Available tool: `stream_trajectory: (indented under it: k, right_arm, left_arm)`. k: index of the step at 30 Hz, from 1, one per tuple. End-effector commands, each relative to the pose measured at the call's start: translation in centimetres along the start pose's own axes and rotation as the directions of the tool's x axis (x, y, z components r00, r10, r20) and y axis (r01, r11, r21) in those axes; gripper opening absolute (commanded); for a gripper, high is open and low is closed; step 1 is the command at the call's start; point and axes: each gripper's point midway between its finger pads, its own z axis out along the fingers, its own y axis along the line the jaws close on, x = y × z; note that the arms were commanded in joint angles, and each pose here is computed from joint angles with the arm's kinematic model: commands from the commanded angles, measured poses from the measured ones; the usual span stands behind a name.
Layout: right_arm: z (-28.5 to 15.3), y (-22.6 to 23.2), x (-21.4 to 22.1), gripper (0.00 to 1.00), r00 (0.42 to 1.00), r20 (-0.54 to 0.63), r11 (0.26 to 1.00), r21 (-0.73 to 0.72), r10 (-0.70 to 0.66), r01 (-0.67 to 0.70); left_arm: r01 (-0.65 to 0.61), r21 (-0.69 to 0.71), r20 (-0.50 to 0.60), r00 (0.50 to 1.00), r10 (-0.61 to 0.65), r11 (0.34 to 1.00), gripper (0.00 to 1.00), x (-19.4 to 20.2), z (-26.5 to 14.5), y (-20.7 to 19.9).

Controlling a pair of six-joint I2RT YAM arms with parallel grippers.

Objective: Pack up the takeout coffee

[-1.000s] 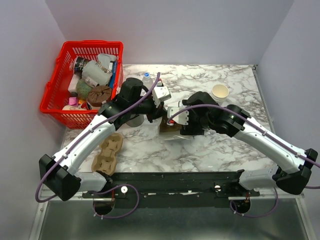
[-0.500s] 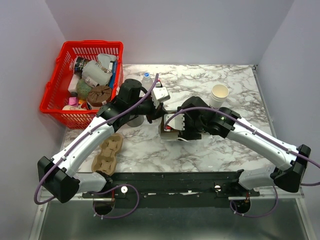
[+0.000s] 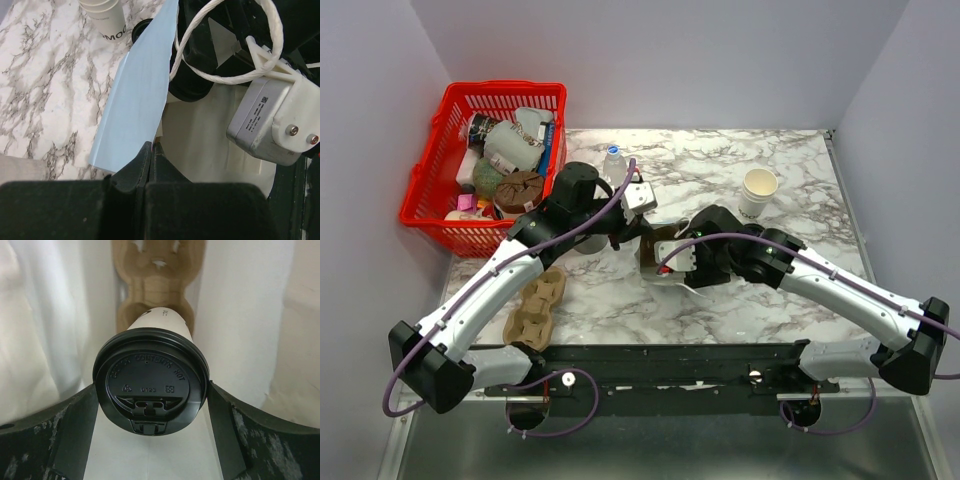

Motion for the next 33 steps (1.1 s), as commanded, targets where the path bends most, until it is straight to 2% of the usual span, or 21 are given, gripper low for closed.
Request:
stream_trajectory:
  k: [1,12,33]
  right_arm:
    - [-0.4,-1.6,-0.2,0.0,1.0,-0.004,0.997,0.076,-0.026,0.026]
    - [1.3,-0.9,-0.1,0.01,0.998,-0.021,0.997,0.044,-0.059,0.06]
    - [3.5,-0.8,2.2,0.01,0.999,-0.043,1.0,-0.012,-0.011,0.01]
  left_arm:
    - [-0.077,0.037,0.052,0.996,0.075,0.996,0.0,-1.0,-0.6,-0.9]
    - [-0.08,0.028,0.075,0.994,0.078,0.996,0.0,-1.2,-0.1,-0.3]
    - [-0.062,0.044,0.088,0.994,0.058,0.997,0.0,-0.9,0.1,0.3]
